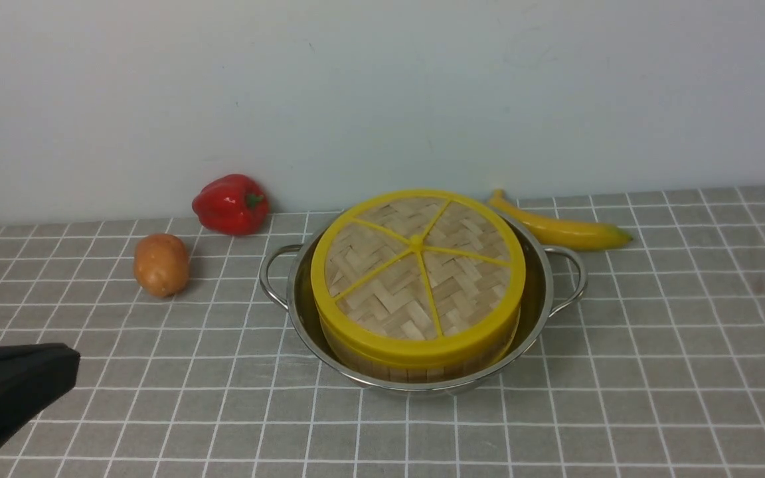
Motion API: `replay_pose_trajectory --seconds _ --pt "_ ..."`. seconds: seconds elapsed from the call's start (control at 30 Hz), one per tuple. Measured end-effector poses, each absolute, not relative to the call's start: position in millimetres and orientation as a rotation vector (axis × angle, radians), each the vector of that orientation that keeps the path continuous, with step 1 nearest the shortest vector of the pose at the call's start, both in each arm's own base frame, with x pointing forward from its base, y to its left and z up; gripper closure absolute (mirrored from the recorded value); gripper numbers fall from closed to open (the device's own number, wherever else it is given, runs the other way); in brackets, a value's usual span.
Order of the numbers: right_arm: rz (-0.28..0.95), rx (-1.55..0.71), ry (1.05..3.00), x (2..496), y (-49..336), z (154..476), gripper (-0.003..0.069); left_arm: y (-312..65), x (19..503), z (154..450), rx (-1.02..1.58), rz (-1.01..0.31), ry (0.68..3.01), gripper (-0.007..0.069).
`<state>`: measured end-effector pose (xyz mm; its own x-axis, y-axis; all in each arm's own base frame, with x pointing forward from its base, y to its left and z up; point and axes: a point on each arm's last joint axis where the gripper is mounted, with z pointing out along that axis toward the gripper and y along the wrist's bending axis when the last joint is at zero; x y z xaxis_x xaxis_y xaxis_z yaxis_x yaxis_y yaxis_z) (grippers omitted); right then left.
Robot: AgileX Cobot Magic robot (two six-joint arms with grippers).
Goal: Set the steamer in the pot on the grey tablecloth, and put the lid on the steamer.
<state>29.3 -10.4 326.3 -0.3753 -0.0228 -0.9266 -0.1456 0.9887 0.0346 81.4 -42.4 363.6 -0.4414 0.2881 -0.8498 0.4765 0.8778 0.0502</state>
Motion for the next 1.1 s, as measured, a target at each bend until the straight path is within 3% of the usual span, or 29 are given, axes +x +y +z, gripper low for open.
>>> replay_pose_trajectory --seconds 0.53,0.77,0.9,1.1 --pt "0.434 -0.088 2.012 23.2 7.1 323.5 0.0657 -42.5 81.4 362.8 0.547 -0.248 2.047 0.0620" --pt "0.516 -0.081 2.024 21.2 11.8 323.5 0.0638 -10.8 68.4 348.7 0.379 0.017 2.012 0.0603" --pt "0.564 -0.079 2.029 19.9 14.5 323.6 0.0622 3.6 54.6 316.6 0.223 0.176 1.919 0.0592" --pt "0.575 -0.077 2.031 19.6 15.1 323.7 0.0609 7.8 48.1 265.4 0.135 0.246 1.840 0.0581"
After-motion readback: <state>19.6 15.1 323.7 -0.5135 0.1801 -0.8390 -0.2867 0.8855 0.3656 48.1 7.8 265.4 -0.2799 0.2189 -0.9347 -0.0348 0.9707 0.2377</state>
